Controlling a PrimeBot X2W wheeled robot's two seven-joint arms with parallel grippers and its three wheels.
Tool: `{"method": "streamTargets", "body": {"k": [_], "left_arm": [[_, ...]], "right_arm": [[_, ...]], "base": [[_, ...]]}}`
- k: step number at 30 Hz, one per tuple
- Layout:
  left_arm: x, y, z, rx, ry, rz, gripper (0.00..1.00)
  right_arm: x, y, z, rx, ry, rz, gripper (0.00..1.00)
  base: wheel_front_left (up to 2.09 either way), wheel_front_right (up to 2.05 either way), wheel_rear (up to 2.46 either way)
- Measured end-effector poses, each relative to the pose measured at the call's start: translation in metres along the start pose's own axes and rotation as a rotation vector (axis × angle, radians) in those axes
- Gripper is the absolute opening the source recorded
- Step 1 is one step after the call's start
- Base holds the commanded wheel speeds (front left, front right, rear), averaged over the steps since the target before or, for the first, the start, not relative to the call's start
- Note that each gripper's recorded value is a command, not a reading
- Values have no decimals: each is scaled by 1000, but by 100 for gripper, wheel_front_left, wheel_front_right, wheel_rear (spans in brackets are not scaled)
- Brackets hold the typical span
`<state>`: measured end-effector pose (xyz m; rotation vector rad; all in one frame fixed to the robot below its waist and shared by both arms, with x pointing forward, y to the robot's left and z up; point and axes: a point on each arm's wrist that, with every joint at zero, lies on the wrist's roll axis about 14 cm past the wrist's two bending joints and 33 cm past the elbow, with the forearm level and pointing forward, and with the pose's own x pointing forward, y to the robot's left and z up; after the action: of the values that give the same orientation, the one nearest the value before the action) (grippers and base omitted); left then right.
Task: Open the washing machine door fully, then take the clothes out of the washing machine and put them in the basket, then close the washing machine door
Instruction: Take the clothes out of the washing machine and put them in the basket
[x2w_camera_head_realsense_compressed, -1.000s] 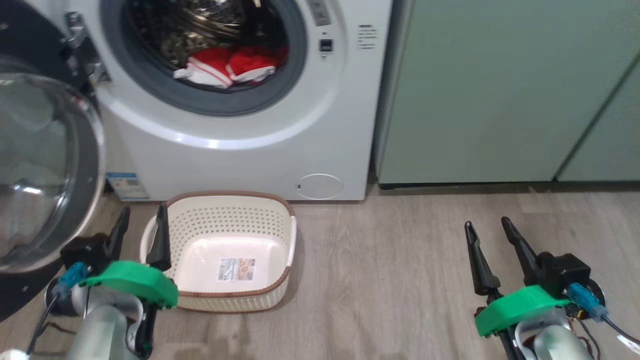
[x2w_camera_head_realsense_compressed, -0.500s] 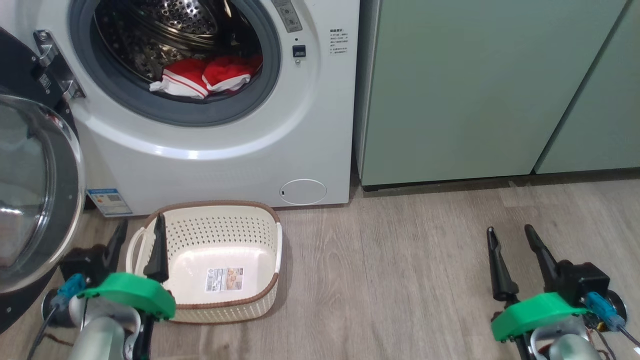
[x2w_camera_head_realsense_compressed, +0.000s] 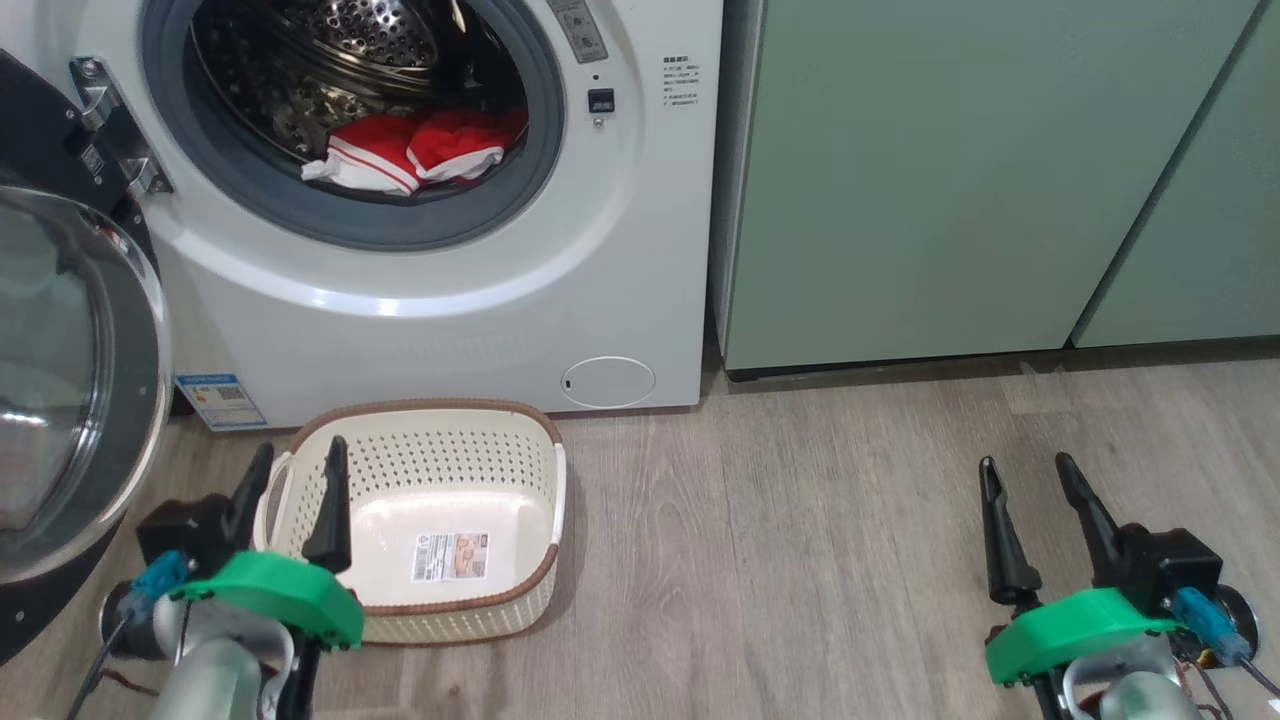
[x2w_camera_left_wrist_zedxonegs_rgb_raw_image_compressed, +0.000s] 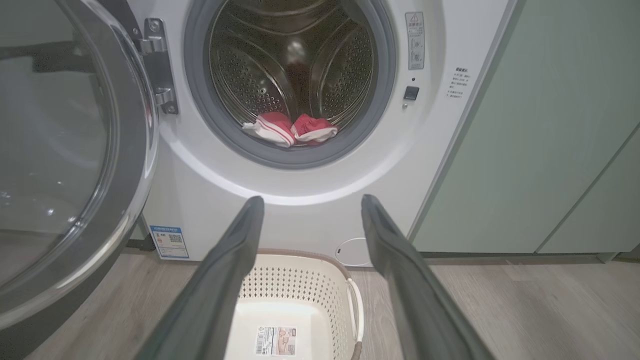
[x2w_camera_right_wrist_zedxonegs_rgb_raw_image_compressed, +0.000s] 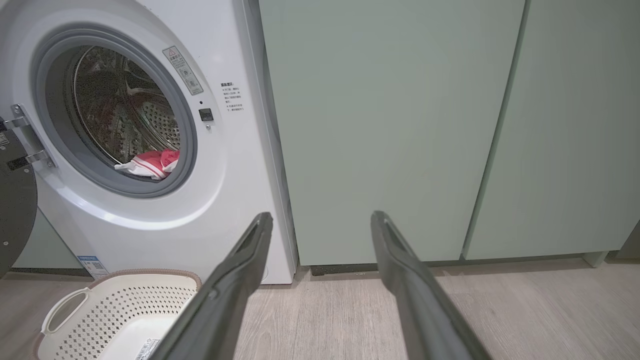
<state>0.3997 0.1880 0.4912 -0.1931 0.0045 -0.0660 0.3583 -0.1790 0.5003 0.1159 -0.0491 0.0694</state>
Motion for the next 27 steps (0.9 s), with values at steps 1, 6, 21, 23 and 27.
{"method": "streamTargets", "body": {"k": [1,6,21,23,27], "left_arm": [[0,-1,-3,0,9,-3,100],[-2,-6,-11,-23,34,-20,100],[1,-1,-13,-18,45,-18,100],[1,-1,-13,-19,44,-17,100],[3,2,-11,-26,38,-4,100]], "right_arm": [[0,0,0,0,0,0,100],[0,0,-1,1,2,-2,100],[1,-1,-7,9,19,-9,100],[1,-1,-7,9,20,-9,100],[2,-1,-8,10,23,-8,100]], "base": [[0,0,0],[7,-20,13],[138,-140,1],[213,-213,0],[181,-179,-1]]}}
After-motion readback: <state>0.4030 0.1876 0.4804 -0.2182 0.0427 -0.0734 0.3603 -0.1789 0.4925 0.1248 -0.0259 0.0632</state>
